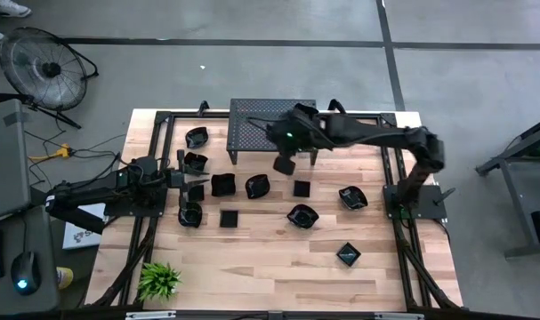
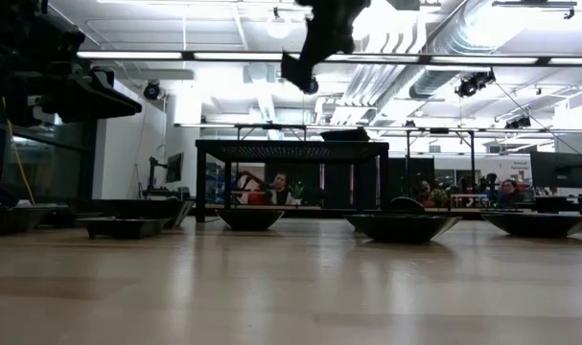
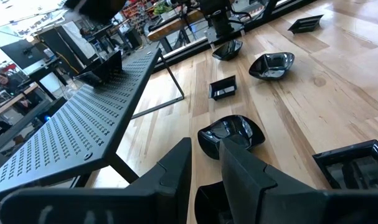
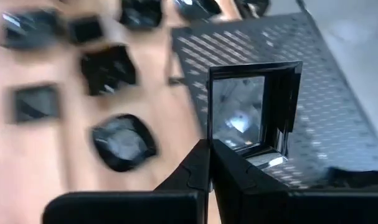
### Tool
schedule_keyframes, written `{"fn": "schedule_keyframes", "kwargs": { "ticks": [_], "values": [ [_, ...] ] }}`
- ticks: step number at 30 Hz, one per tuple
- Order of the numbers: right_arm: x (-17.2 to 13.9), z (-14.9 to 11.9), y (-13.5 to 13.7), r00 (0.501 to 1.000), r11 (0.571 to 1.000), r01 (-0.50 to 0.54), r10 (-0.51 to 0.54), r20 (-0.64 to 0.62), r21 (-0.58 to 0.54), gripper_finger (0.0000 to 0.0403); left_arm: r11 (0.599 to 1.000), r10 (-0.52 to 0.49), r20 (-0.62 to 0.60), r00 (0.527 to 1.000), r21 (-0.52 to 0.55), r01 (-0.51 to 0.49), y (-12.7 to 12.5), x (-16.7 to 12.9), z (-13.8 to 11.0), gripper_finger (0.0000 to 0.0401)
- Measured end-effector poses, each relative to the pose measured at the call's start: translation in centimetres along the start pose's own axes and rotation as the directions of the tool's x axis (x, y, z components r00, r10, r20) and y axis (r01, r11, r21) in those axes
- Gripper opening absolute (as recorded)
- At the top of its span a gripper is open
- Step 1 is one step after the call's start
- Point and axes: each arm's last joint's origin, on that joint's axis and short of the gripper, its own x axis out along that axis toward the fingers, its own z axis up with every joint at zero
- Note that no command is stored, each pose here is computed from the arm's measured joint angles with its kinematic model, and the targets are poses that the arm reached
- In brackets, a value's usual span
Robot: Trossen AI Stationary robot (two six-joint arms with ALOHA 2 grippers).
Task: Pick & Place Mini shaped plates
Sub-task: Put the black square plate on the shelf
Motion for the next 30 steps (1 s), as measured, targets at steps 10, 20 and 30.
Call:
{"fn": "schedule_keyframes", "kwargs": {
  "ticks": [10,20,30],
  "values": [
    [5.3,1.1,-3.3,0.987,0.987,0.069,-0.089,-0.136,-0.146,0.0005,1.000,-0.001,0.000,1.000,0.000,0.001,0.0,0.0,0.0,0.0080],
    [8.3,0.3,-5.6,0.971,0.975,0.121,-0.155,-0.180,-0.188,0.0005,1.000,0.000,0.000,1.000,0.000,0.000,0.0,0.0,0.0,0.0080],
    [9.7,0.3,-5.6,0.973,0.972,0.125,-0.159,-0.167,-0.200,0.0005,1.000,0.000,-0.001,1.000,0.000,0.000,0.0,0.0,0.0,0.0080]
  ]
}}
